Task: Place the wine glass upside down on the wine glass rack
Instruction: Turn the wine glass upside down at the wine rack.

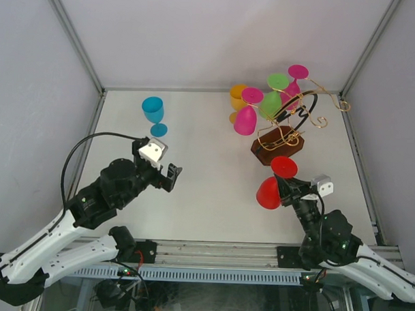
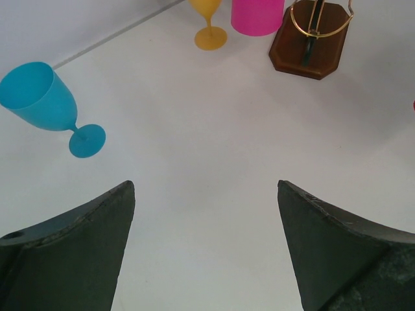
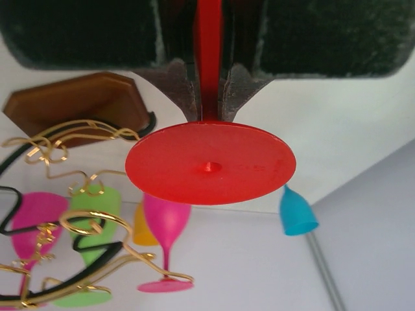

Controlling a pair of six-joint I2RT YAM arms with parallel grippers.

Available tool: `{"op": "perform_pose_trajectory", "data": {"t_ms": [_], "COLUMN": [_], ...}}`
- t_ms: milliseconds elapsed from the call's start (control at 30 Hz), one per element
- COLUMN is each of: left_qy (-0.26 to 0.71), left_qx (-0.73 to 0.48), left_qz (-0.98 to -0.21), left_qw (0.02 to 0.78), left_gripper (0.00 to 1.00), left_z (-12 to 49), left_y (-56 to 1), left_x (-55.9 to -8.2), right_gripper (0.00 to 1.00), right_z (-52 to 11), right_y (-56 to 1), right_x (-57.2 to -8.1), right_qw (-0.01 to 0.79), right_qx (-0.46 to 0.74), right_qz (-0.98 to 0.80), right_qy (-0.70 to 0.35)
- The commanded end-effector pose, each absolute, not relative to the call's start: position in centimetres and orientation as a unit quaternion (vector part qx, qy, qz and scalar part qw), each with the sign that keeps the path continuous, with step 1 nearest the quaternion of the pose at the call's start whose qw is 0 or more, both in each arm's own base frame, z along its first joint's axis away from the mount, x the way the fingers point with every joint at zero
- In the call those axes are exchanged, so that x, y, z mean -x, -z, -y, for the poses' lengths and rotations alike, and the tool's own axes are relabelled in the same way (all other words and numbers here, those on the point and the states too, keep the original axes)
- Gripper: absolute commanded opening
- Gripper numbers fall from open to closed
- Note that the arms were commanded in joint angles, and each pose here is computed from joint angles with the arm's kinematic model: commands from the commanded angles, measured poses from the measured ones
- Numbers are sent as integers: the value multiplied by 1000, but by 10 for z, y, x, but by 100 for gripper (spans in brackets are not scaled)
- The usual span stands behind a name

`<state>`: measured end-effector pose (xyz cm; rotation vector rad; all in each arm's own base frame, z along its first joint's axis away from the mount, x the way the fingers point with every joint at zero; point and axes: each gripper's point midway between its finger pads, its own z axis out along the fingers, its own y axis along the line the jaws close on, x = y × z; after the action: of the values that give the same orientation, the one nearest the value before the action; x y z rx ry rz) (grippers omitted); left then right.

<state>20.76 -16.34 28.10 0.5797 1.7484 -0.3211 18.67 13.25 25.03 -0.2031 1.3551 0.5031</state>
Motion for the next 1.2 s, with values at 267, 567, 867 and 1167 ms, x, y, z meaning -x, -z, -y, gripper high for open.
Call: {"op": "perform_pose_trajectory", "data": {"t_ms": [267, 567, 867, 1167], "left_qy": [141, 138, 143, 145], "left_qx": [-246, -247, -247, -249], "left_qz": [-764, -770, -771, -771], "left_qw": [579, 572, 570, 568], "left_gripper": [93, 93, 93, 93], "left_z": [170, 170, 171, 172], "left_y": [-263, -257, -255, -254], "left_x": [-213, -215, -214, -214], "right_gripper": [0, 0, 0, 0], "right_z": [-64, -24, -20, -42], "right_y": [-223, -263, -274, -281], "right_x": [-215, -237, -278, -280], "right_qw": [740, 786, 806, 826], "right_qx": [-5, -37, -29, 50], "right_qz": [-671, -617, -589, -557], "right_qy": [-53, 8, -50, -64]}}
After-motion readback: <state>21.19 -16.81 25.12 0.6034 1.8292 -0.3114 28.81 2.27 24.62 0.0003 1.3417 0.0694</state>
